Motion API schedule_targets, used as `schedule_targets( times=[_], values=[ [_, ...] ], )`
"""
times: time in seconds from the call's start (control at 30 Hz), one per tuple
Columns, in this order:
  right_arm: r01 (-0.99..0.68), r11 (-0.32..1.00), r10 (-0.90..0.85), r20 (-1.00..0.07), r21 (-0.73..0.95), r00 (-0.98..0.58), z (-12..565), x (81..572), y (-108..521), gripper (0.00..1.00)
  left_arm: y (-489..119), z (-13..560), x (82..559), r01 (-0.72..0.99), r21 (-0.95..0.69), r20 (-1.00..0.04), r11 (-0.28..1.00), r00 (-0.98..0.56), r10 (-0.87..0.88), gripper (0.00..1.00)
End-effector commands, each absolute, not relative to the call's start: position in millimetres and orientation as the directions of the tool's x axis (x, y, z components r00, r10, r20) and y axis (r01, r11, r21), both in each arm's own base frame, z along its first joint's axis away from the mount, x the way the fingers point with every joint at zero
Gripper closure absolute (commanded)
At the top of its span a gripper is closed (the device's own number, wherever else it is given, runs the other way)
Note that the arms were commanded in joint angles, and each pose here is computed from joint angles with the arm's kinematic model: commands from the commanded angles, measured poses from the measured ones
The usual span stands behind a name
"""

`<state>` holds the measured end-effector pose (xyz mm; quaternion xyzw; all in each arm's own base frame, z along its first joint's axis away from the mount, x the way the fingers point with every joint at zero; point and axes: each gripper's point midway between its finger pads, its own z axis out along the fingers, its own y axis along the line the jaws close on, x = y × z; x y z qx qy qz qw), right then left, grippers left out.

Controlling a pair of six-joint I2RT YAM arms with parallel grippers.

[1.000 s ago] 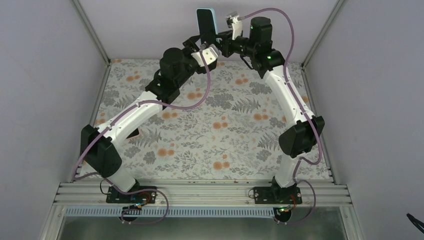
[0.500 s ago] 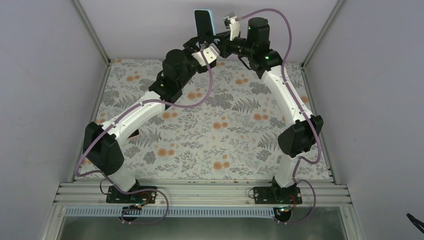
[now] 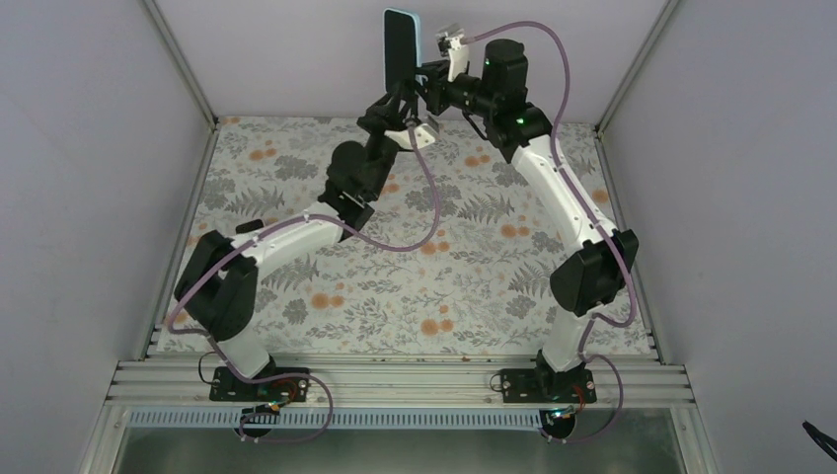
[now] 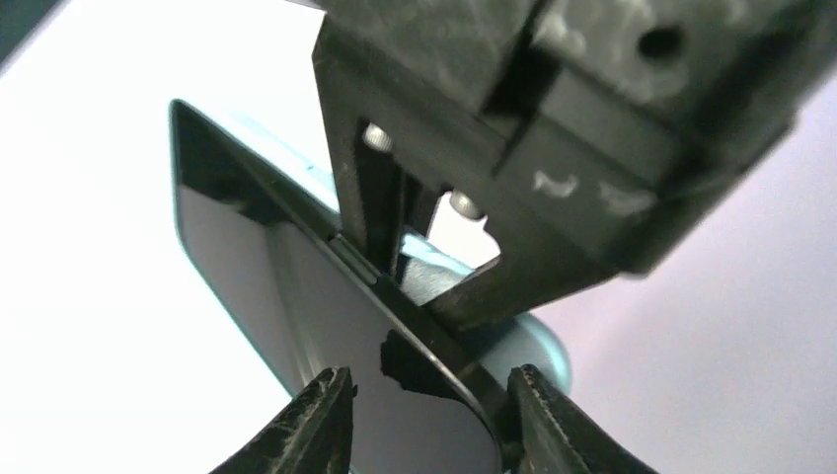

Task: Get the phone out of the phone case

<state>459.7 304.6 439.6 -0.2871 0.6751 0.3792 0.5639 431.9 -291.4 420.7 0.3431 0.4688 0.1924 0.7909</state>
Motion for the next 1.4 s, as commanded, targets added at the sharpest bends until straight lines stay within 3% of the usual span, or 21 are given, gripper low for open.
schedule_targets(
  times=[0.0,0.33,0.57,0.7,0.8,0.93,1.07,1.2,1.37],
  values=[
    [-0.859,0.476,0.012,-0.977,0.192,-0.212,453.1,419.0,297.6,0.97,-163.0,496.8,400.0,-0.622,0.435,-0.537,0.651,0.401,0.742,0.57],
    [-0.909,0.348,-0.151,-0.944,0.228,-0.295,397.8,391.2,310.1,0.97,-161.1,505.3,414.4,-0.712,0.355,-0.515,0.606,0.392,0.763,0.61],
    [-0.927,0.288,-0.206,-0.929,0.242,-0.307,382.2,373.8,309.9,0.97,-157.1,519.7,411.0,-0.719,0.308,-0.514,0.623,0.426,0.745,0.81],
    [-0.926,0.279,-0.226,-0.92,0.255,-0.322,370.3,375.2,314.5,0.97,-165.3,527.4,401.9,-0.709,0.292,-0.496,0.642,0.461,0.736,0.88],
    [-0.91,0.351,-0.245,-0.916,0.221,-0.317,361.6,390.5,310.0,0.97,-172.0,530.6,385.5,-0.683,0.279,-0.483,0.675,0.507,0.714,0.97],
    [-0.805,0.578,-0.275,-0.895,0.137,-0.351,341.7,441.2,269.4,0.97,-169.6,530.9,369.5,-0.554,0.323,-0.516,0.767,0.577,0.633,0.98],
    [-0.581,0.81,-0.369,-0.844,-0.086,-0.389,316.2,499.8,191.1,0.97,-167.2,522.4,354.2,-0.487,0.409,-0.517,0.771,0.572,0.636,0.98],
    [-0.404,0.857,-0.49,-0.751,-0.321,-0.442,293.7,530.5,116.6,0.97,-167.4,496.0,358.6,-0.409,0.566,-0.539,0.716,0.474,0.696,0.98],
    [-0.409,0.856,-0.505,-0.683,-0.317,-0.528,267.6,521.7,63.3,0.97,-171.4,416.1,370.1,-0.227,0.754,-0.538,0.616,0.324,0.778,0.98]
  ],
)
